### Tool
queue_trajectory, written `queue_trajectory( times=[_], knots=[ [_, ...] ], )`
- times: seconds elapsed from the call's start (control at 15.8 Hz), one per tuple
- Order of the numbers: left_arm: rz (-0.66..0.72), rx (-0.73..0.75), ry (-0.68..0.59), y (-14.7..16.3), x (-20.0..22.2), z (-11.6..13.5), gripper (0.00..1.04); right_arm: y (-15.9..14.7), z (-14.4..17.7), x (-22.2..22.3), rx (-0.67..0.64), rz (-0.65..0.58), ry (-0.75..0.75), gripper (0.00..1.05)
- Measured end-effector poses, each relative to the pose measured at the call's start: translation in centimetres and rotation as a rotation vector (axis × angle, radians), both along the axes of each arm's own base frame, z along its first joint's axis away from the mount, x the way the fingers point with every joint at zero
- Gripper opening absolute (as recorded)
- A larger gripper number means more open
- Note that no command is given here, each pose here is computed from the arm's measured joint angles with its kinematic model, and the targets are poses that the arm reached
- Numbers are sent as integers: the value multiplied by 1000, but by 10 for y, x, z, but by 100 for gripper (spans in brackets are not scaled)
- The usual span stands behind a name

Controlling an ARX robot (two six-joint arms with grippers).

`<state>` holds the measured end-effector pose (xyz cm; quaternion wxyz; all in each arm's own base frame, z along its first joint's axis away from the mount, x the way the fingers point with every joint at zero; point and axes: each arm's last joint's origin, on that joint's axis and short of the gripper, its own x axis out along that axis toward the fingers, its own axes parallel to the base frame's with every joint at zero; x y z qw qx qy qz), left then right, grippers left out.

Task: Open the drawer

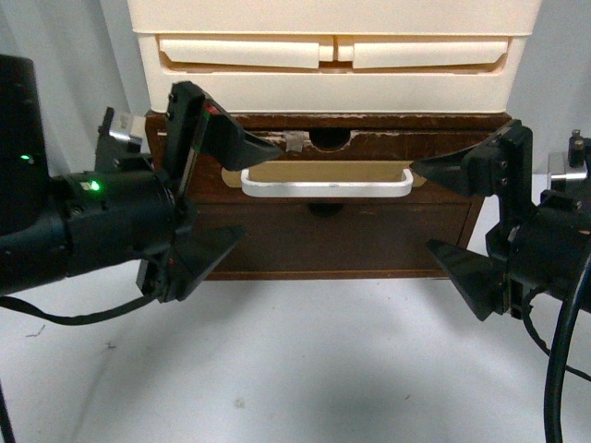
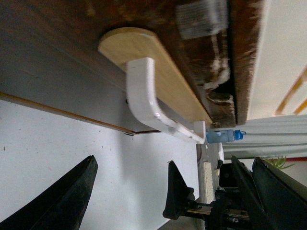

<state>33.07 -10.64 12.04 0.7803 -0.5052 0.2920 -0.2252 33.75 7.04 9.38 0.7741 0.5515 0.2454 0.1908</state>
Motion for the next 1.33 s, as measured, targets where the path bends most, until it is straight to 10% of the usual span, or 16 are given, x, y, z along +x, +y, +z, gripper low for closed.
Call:
queue_trajectory(
  times=[0.57,1.07,1.33],
  knots=[
    [6,-35,10,-10,30,-10,98,25,-9,38,3,30,-21,98],
    [16,-68,40,-10,34,-14,22,32,-9,44,10,11,-50,25],
    [36,-158,101,-9,34,-14,15,32,-10,42,129,-11,21,16]
  ],
)
